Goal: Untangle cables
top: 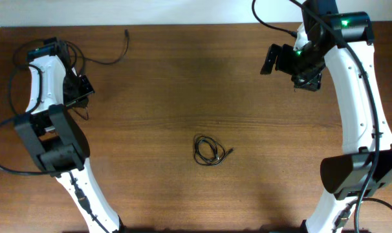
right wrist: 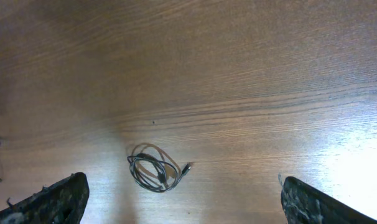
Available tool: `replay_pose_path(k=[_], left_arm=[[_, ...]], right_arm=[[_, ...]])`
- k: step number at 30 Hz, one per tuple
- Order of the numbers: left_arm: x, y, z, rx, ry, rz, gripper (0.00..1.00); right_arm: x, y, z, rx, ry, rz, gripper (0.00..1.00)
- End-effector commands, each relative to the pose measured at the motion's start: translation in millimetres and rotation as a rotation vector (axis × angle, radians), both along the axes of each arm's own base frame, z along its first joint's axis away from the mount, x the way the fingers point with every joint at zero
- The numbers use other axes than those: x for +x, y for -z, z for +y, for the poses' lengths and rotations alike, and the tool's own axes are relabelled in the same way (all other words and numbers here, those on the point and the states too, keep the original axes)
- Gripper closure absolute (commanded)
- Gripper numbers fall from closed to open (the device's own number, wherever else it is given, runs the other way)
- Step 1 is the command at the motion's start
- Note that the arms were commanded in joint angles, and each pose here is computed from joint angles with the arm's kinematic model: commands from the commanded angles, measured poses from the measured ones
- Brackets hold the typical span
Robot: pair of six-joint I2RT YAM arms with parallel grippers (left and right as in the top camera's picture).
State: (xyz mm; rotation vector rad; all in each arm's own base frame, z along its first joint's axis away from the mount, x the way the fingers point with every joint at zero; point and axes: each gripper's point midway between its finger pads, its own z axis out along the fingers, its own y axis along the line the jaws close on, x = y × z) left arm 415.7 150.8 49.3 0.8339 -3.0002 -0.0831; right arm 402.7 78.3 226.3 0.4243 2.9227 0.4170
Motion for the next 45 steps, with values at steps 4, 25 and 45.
replay_pose_path(k=[4,25,45], left_arm=[[-29,-46,3,0.053,-0.030,0.047,0.82],[-48,-9,92,-0.062,-0.043,-0.131,0.04],[2,-158,228,0.642,-0.151,-0.363,1.00]], right_arm=[[0,-3,-4,-0.010,-0.003,-0.014,0.02],[1,-3,-4,-0.010,-0.003,-0.015,0.02],[1,-3,-4,-0.010,-0.003,-0.015,0.02]])
